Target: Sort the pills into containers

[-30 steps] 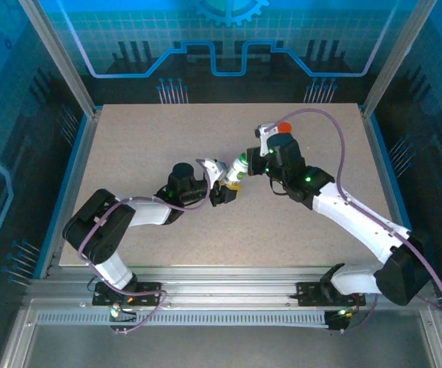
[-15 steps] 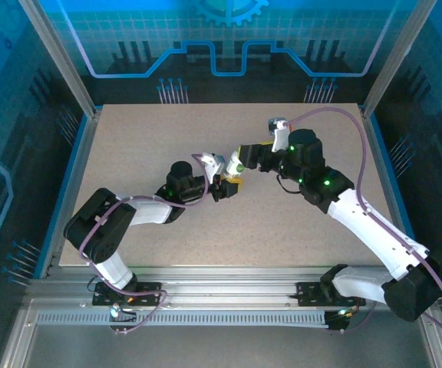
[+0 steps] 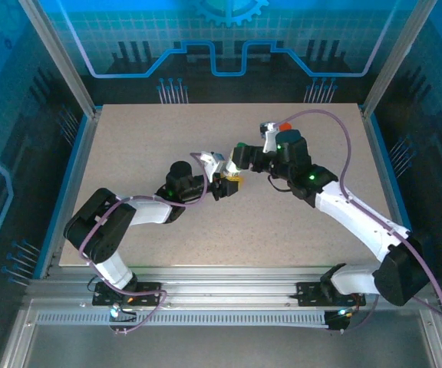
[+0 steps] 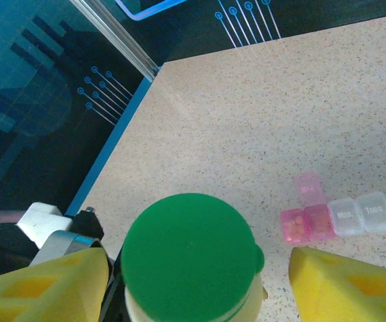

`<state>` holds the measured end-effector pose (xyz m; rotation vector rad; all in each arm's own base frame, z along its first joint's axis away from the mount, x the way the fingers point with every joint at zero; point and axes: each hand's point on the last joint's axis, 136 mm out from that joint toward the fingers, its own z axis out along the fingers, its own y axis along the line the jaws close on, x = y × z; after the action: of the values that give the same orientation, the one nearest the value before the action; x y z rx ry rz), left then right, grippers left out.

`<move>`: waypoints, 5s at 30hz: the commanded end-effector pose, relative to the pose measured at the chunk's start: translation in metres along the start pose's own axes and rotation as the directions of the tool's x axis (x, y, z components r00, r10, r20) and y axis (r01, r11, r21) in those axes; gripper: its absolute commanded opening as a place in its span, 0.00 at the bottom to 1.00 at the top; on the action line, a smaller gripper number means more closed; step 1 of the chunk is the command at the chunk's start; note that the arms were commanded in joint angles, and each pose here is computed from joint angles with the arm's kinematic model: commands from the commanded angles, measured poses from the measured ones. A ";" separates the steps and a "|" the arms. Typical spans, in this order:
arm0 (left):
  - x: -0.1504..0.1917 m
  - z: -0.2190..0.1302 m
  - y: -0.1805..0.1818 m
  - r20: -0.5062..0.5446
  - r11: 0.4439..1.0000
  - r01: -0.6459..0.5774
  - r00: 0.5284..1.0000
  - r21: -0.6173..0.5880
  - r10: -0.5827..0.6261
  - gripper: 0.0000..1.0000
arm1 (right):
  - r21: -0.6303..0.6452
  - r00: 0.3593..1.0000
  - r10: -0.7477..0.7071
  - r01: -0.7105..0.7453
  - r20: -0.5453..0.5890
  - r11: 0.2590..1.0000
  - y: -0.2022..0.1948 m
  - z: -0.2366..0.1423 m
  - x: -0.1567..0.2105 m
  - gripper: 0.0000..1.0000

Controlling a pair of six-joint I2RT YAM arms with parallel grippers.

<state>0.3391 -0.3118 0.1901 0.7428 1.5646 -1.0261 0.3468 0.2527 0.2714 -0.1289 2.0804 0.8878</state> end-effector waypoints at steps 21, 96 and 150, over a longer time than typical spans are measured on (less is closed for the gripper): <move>-0.003 0.010 -0.025 -0.001 0.992 -0.018 1.000 0.128 0.019 0.00 | 0.067 0.996 -0.046 0.040 0.079 0.997 -0.013 0.012 -0.018 0.00; -0.022 -0.001 -0.021 0.158 0.987 -0.141 0.979 0.075 0.128 0.00 | -0.065 0.996 -0.014 0.008 -0.094 0.998 0.005 -0.003 0.028 0.67; -0.018 0.000 -0.013 0.106 0.992 -0.122 0.987 0.015 0.120 0.00 | -0.004 0.982 -0.174 0.175 0.069 0.985 0.026 -0.040 -0.011 0.74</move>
<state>0.3258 -0.3231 0.2035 0.8178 1.4071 -1.0368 0.3184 0.2522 0.2726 -0.2794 2.0605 0.8105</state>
